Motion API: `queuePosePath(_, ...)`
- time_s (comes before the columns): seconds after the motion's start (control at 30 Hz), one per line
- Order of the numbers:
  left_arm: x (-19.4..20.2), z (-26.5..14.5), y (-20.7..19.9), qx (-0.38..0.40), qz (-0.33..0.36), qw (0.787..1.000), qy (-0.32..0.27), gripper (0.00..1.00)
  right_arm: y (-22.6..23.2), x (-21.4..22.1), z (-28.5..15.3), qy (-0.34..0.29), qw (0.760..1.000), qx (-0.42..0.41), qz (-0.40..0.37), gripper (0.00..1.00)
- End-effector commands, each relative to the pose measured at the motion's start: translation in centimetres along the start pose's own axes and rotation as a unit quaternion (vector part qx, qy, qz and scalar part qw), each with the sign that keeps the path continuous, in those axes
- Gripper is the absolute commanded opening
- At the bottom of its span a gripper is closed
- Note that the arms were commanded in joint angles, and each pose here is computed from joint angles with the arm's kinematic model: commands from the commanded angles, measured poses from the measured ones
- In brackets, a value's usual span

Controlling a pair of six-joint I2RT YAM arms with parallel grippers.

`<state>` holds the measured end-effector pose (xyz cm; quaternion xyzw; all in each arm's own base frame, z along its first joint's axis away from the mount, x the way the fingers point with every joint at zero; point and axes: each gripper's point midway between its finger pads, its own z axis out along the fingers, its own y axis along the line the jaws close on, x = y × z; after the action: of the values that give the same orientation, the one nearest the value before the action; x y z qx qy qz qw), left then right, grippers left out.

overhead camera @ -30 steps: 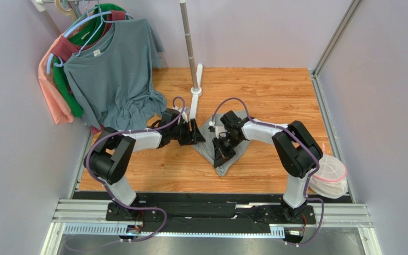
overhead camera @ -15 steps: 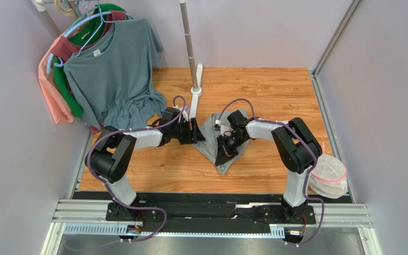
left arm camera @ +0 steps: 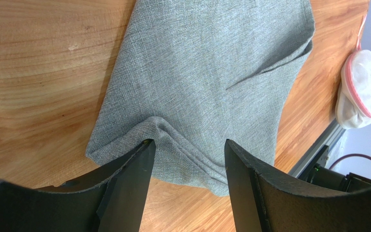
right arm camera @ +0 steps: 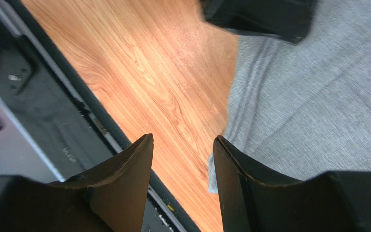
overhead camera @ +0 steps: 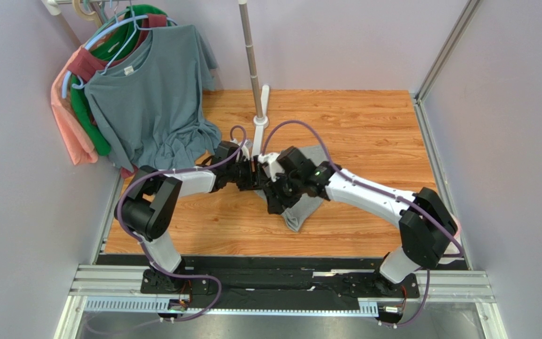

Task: Fold the napkin, place the utensils inside, and roll it up
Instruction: Roll the napkin with the utensil

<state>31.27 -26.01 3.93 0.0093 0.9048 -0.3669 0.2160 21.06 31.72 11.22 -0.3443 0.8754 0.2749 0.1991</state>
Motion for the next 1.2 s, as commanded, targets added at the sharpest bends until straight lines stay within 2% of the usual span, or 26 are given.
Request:
queuePosePath(0.0, 4.2, 0.2, 6.3, -0.106, -0.022, 0.992, 0.062, 0.67, -4.3, -1.7, 2.1, -0.041, 0.980, 0.183, -0.058, 0.54)
queuePosePath(0.13, 4.2, 0.2, 6.2, -0.099, -0.025, 0.992, 0.068, 0.67, -5.2, -1.4, 3.5, -0.041, 0.974, 0.210, -0.078, 0.54)
queuePosePath(0.47, 4.2, 0.3, 6.3, -0.100, -0.024, 0.992, 0.070, 0.67, -6.0, -0.6, 5.8, -0.021, 0.977, 0.195, -0.084, 0.49)
queuePosePath(0.97, 3.8, 0.3, 6.1, -0.095, -0.021, 0.993, 0.066, 0.67, -8.0, 1.9, 7.0, 0.024, 0.990, 0.136, -0.018, 0.13)
queuePosePath(1.17, 2.7, -0.1, 5.3, -0.088, -0.014, 0.995, 0.047, 0.68, -8.4, 3.9, 8.2, 0.062, 0.992, 0.110, 0.008, 0.05)
